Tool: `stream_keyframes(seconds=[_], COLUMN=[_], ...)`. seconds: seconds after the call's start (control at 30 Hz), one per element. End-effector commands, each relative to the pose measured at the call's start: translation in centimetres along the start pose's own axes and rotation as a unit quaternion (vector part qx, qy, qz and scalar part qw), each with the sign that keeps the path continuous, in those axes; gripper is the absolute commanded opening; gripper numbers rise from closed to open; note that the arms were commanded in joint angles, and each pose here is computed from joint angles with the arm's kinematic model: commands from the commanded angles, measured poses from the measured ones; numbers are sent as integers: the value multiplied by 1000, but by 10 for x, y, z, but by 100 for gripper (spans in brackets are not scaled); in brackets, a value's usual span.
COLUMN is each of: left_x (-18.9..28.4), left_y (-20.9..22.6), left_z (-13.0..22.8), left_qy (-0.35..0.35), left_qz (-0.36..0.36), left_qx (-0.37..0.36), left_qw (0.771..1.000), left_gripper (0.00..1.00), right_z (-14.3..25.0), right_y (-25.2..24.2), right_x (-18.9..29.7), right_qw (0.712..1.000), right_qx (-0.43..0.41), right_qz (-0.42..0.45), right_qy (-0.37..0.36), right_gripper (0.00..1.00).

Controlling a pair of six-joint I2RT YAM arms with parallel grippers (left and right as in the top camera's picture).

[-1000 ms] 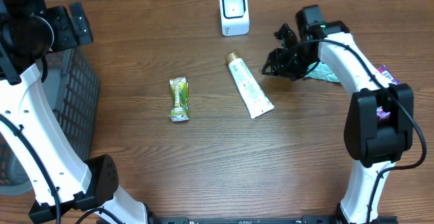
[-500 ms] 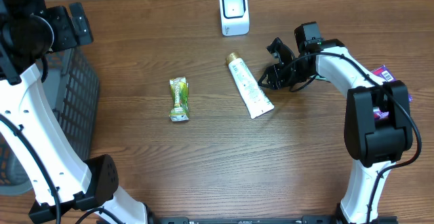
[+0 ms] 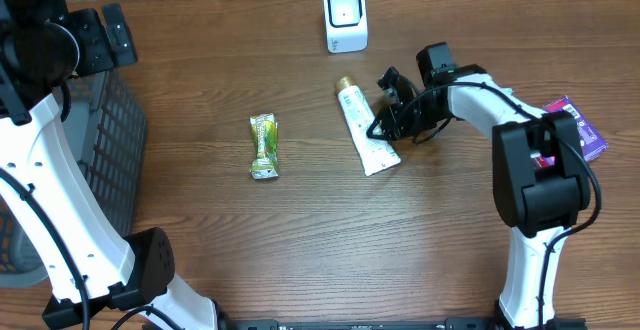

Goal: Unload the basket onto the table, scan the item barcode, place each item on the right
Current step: 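Grasp the white tube by its end with the right gripper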

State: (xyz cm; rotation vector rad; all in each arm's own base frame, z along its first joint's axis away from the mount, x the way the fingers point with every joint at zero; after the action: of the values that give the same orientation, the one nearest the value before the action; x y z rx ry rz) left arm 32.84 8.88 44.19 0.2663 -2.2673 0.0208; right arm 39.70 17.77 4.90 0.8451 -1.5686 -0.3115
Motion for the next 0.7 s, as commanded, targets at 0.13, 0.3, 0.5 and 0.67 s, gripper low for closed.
stream_keyframes(seconds=[0.13,0.3,0.5,0.67], left_x=[-2,-2,-2,-2], left_y=[0,0,0,0], left_z=[-1,-1,-1,-1], left_qy=[1,1,1,1], left_qz=[4,4,4,4], left_qx=[10,10,10,10], left_qw=[1000,1000,1000,1000], left_gripper=[100,100,100,100], right_z=[15,8,-10,-5], right_y=[8,17,63,112], right_x=[-23,-4,74,129], right_qw=[998,992,977,972], right_qx=[-28,-84,16,99], right_qz=[-27,-93,-206,-196], right_qy=[40,26,-47,-89], right_gripper=[4,4,4,4])
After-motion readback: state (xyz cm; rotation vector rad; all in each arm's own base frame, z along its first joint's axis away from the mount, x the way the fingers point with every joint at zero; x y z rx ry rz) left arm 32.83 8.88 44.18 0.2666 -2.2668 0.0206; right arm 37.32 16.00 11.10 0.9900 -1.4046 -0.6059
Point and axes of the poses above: each gripper's point midway between its finger pads, its own x axis back along the fingers, its own y axis along the line the jaws close on, z = x × y, the point moved 5 cm from there along x, back along the fingers, and after that the axes turned 7 degrees about -x, right-handed, at the moved point
